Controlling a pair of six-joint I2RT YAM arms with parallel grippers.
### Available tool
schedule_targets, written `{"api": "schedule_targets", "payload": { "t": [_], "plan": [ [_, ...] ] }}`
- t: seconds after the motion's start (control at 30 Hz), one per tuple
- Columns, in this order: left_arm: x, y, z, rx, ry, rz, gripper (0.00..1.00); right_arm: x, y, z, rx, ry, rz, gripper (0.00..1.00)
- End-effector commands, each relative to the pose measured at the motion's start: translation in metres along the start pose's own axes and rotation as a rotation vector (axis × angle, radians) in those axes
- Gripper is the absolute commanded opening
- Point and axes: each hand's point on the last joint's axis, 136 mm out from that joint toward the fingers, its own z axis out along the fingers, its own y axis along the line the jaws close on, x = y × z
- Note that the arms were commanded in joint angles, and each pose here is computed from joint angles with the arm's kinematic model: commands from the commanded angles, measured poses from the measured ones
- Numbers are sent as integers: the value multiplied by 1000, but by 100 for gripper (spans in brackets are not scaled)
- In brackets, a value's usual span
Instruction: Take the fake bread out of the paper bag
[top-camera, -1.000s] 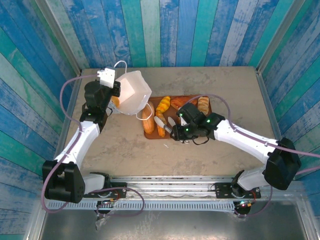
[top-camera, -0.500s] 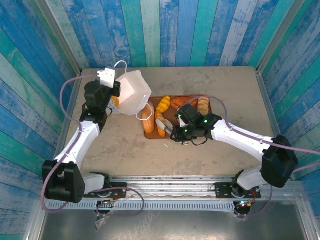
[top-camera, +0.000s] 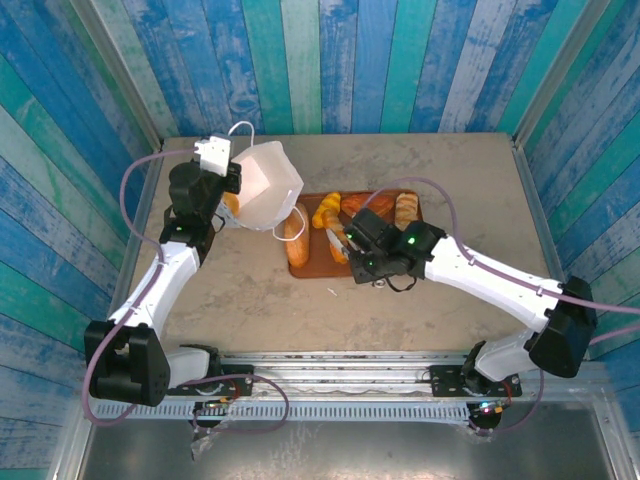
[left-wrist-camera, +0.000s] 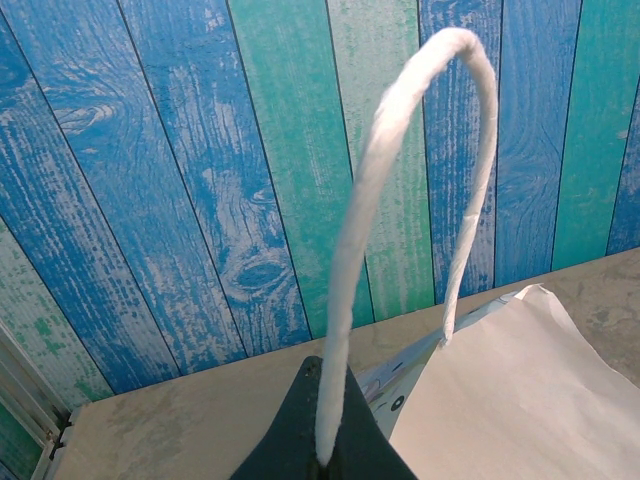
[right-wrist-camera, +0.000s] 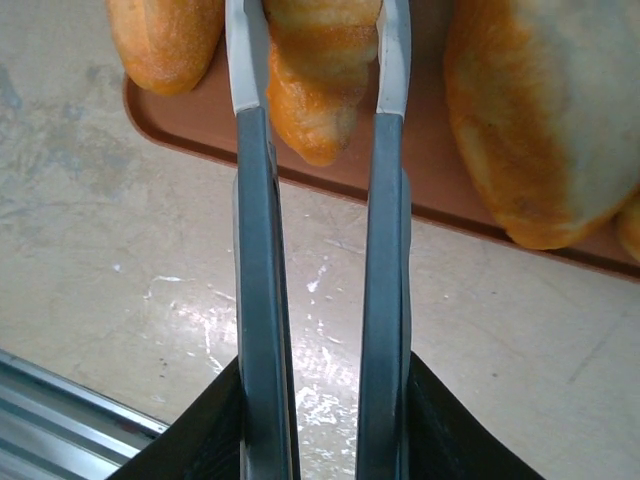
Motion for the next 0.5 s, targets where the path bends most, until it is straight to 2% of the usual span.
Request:
{"api": "schedule_targets", "payload": {
  "t": [0.0, 0.13, 0.47],
  "plan": [
    [-15, 2, 3, 3, -36, -11, 0, 4, -20, 4, 174, 24, -56, 34],
    [-15, 2, 3, 6, -35, -12, 0, 6, -22, 11, 243, 49, -84, 35],
    [-13, 2, 3, 6, -31, -13, 0, 13, -18, 28, 276, 106, -132, 39]
  ]
}}
